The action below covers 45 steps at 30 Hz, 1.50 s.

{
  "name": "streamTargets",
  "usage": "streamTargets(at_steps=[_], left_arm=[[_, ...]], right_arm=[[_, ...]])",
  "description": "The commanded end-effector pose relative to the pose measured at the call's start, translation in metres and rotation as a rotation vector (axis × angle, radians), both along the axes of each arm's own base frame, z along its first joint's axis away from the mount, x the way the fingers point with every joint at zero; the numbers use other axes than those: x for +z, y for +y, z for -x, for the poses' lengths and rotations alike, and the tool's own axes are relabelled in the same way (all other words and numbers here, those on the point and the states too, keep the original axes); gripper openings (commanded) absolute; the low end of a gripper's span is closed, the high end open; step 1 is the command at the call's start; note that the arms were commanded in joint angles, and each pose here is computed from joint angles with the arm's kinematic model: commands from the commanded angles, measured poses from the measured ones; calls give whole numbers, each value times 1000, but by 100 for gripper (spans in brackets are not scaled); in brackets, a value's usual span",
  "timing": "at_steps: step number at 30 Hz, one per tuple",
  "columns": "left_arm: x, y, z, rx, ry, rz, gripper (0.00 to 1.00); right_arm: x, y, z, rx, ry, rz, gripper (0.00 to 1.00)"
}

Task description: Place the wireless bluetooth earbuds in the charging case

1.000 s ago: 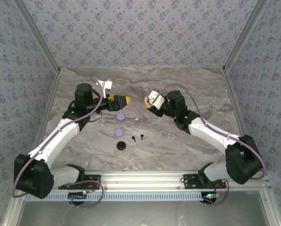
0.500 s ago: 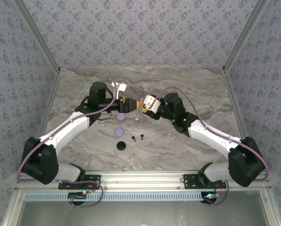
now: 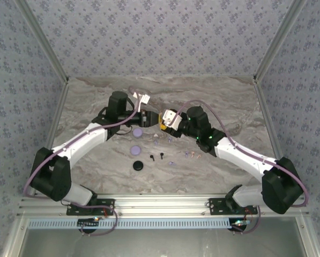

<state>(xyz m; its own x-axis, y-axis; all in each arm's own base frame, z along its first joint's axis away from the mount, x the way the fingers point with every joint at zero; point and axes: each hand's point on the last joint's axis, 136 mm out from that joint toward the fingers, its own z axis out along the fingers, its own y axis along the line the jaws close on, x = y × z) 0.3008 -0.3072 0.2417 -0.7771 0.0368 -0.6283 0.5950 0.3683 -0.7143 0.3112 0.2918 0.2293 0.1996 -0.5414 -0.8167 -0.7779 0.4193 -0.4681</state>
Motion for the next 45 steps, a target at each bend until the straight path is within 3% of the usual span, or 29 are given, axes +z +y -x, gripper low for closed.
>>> streamTargets(at_steps=[1, 12, 19, 23, 28, 34, 45], left_arm=[[16, -9, 2, -50, -43, 36, 39], [14, -11, 6, -74, -38, 34, 16], [26, -5, 1, -7, -122, 56, 12], [44, 5, -3, 82, -243, 113, 10], [71, 20, 1, 202, -448, 209, 8], [93, 17, 23, 208, -627, 253, 4], [98, 11, 37, 171, -675, 253, 2]], right_arm=[[16, 4, 5, 27, -24, -10, 49], [16, 4, 4, 26, -5, -19, 52], [29, -10, 8, 22, 104, -108, 88], [40, -26, 19, 36, 189, -217, 99], [72, -44, 34, 102, 293, -440, 100], [99, -41, 31, 130, 326, -543, 100], [109, -26, 11, 137, 333, -533, 95]])
